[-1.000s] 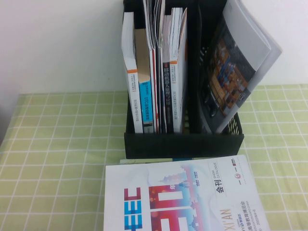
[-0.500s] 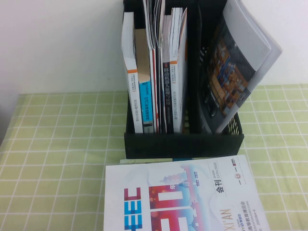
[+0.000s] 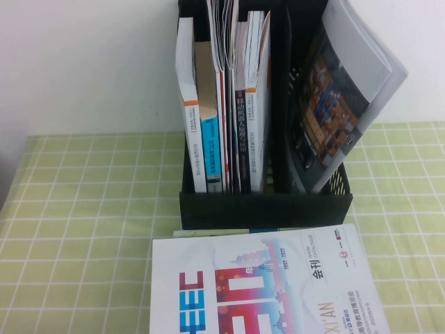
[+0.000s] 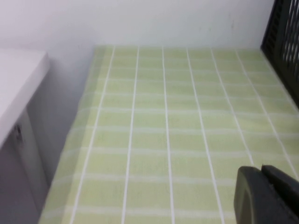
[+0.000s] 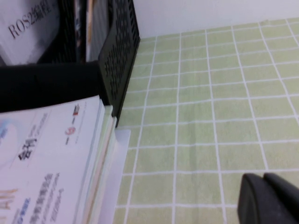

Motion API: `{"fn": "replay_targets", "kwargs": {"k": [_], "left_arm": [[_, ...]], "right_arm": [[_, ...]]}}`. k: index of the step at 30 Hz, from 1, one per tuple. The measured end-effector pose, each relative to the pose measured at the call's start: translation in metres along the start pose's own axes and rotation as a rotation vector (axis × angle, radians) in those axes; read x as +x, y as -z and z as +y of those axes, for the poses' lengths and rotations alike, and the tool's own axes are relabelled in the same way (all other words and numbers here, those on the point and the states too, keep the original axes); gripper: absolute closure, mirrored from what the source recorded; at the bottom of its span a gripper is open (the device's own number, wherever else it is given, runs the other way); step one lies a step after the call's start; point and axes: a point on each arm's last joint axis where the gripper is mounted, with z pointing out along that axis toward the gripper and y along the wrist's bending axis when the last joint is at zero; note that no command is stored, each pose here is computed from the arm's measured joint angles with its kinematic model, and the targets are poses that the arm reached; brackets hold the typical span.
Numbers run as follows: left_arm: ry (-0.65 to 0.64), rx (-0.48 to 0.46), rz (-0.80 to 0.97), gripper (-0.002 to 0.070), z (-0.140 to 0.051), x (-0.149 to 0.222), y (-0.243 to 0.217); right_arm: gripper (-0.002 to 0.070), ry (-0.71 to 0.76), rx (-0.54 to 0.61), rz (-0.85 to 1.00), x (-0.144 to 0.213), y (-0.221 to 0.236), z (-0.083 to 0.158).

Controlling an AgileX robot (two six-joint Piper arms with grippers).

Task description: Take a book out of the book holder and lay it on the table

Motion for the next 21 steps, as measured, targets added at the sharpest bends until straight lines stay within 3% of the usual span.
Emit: {"fn": "replay_targets", "kwargs": {"k": [4,12,21], "left_arm": [[0.021,0.012,-0.166,0.0677,-0.001,-0.014,0.001],[0.204,0.053,-0.783,0.0677,0.003,-0.063,0.026],[0.289,0.101,-1.142,0.0677,0.006,-0.081,0.052]], "right_arm": [[0.0678,-0.073,-0.012,-0.134,-0.012,0.001,0.001],[0.0678,-0.486,-0.016,-0.533,-0.044,0.012,-0.010],[0.0678,-0.547,0.033,-0.681,-0.053,0.020,-0.019]]}}
